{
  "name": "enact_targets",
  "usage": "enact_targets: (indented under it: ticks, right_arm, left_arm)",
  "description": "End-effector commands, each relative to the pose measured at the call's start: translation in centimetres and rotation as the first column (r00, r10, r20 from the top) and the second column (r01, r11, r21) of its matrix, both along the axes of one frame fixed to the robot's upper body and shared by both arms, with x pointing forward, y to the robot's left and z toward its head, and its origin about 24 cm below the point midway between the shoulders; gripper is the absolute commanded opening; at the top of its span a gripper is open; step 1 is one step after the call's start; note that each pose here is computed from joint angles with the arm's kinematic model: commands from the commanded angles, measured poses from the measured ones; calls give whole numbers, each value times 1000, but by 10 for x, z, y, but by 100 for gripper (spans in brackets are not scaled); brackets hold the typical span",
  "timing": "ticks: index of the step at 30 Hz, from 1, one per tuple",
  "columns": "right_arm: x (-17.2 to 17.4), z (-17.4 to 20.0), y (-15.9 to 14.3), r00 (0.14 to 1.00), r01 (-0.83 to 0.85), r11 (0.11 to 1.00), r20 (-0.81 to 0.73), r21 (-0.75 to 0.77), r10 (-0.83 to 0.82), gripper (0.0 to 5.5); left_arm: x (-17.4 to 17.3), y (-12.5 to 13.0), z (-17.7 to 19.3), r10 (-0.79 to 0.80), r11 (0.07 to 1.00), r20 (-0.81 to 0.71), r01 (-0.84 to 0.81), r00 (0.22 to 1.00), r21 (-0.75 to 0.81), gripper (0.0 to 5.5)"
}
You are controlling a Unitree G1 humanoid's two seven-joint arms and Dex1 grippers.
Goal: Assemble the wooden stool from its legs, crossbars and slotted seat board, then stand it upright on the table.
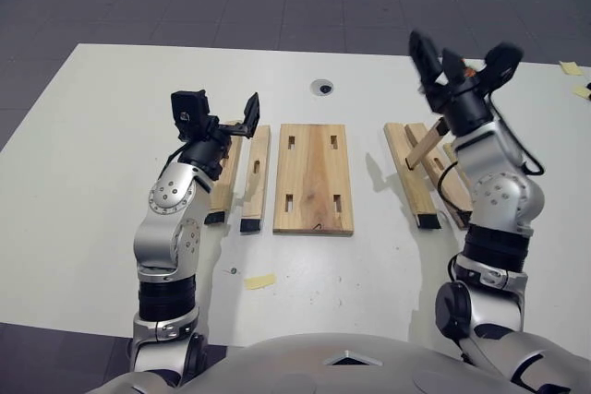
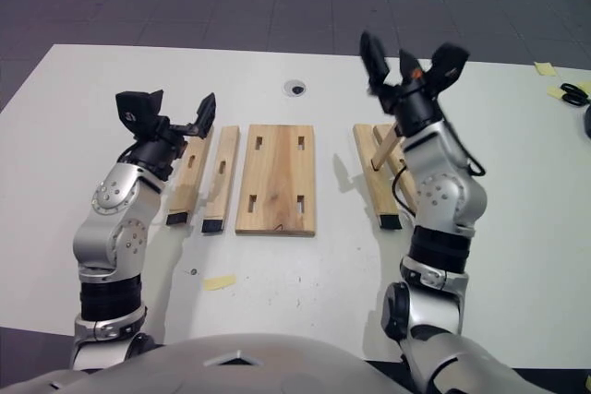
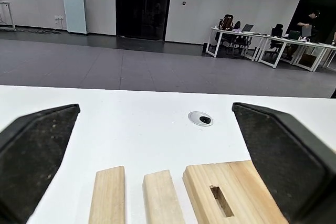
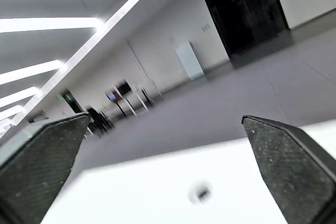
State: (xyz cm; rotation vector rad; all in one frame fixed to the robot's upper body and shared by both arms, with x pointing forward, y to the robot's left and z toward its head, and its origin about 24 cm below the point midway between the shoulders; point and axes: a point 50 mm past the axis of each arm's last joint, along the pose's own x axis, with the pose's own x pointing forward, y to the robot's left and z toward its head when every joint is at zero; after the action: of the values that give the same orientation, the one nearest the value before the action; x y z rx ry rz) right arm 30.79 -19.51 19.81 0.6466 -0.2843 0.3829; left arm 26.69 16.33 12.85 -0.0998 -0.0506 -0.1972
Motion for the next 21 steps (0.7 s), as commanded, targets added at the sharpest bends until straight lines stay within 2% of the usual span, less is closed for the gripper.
enact_targets:
  ticks: [1, 5, 10, 16, 21]
  right_arm:
    - [-11, 40, -9, 993, -6, 993, 119, 118, -8, 538]
    - [-21, 28, -34, 987, 138, 986, 74, 94, -145, 538]
    - [-48, -13, -56, 987, 162, 987, -22, 21, -161, 538]
    - [-96, -62, -45, 984, 13, 984, -173, -179, -45, 538]
    - [-124, -117, -25, 911, -91, 932, -408, -351, -65, 538]
  left_arm:
    - [-9, 10, 2, 13, 997, -61, -8, 998, 83, 540]
    - [-28, 31, -28, 40, 988, -266, 1, 963, 152, 540]
    - [-31, 55, -32, 95, 985, -300, -46, 949, 165, 540]
    - [-30, 74, -32, 124, 979, -312, -65, 942, 194, 540]
    - [-22, 85, -24, 141, 971, -289, -75, 947, 226, 540]
